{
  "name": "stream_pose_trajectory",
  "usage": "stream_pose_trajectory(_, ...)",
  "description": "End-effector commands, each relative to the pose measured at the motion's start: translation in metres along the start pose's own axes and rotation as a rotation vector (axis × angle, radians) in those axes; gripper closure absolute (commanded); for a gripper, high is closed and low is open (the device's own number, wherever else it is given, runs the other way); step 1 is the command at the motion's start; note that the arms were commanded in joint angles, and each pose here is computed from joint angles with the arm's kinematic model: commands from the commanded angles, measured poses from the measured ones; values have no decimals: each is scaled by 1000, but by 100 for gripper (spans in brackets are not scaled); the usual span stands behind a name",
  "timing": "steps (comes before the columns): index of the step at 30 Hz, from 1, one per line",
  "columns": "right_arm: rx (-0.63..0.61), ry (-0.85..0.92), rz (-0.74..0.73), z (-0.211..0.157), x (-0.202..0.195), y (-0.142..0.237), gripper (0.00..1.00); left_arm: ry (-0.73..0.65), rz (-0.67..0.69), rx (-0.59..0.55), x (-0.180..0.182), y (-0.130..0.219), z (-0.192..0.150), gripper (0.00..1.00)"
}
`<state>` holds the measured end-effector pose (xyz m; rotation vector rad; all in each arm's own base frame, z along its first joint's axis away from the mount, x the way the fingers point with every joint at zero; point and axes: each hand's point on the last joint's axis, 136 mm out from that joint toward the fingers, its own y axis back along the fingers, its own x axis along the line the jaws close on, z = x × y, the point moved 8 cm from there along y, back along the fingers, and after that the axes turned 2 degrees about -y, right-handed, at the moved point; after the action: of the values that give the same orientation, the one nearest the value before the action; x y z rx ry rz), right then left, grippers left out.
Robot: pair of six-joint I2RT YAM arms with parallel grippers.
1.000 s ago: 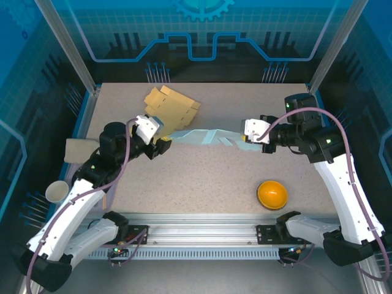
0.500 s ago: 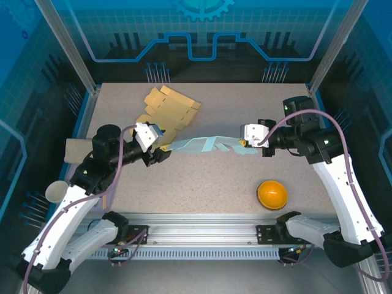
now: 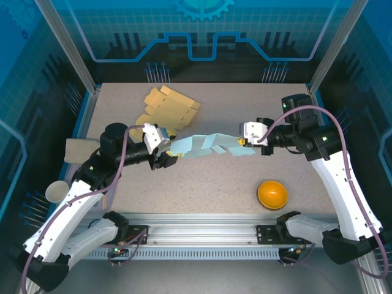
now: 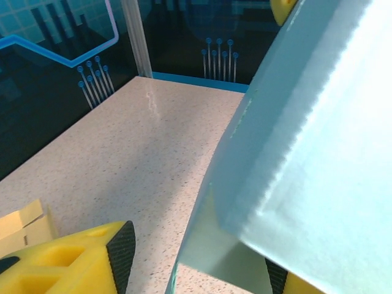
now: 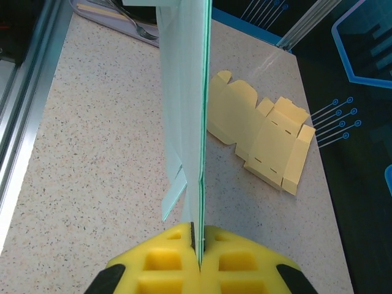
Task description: Fold the paper box
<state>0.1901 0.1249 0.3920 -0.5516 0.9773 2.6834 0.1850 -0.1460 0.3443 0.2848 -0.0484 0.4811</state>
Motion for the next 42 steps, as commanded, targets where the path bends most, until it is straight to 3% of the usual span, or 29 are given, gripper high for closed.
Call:
stream_pose_trajectory(1,-54,-15,35,9,2,3,100,-3,-40,-34,-5,-8,2,38)
stream_pose_trajectory(5,-77,6,67,10,8,3,100,-2,-19,-27,-2,-11,1,43)
stream_pose_trajectory(9,-76,7,72,9,10,3,100,0,-1,-29,-1,-10,4,72)
stream_pose_trajectory(11,-68,4,64,8,9,2,100,1,21,-28,0,-8,4,76)
stream_pose_trajectory(13,-49,-1,48,6,7,2,100,7,39,-26,-1,-4,3,68)
stream_pose_trajectory(16,10,-17,-9,2,1,1,100,20,70,-31,-5,6,3,39)
stream_pose_trajectory(18,98,-48,-89,-5,-9,1,100,25,99,-42,-10,17,3,35)
stream_pose_trajectory(22,361,-44,-232,-7,-18,5,100,54,215,-90,-18,46,2,31)
stream_pose_trajectory(26,524,-52,-226,1,-5,13,100,75,364,-162,-21,73,1,29)
stream_pose_trajectory(31,445,27,-77,25,38,30,100,111,509,-196,-17,91,1,29)
stream_pose_trajectory(35,348,-5,94,43,66,50,100,145,546,-192,-15,95,3,29)
stream_pose_trajectory(42,466,-110,220,42,79,54,100,189,549,-191,-16,99,5,29)
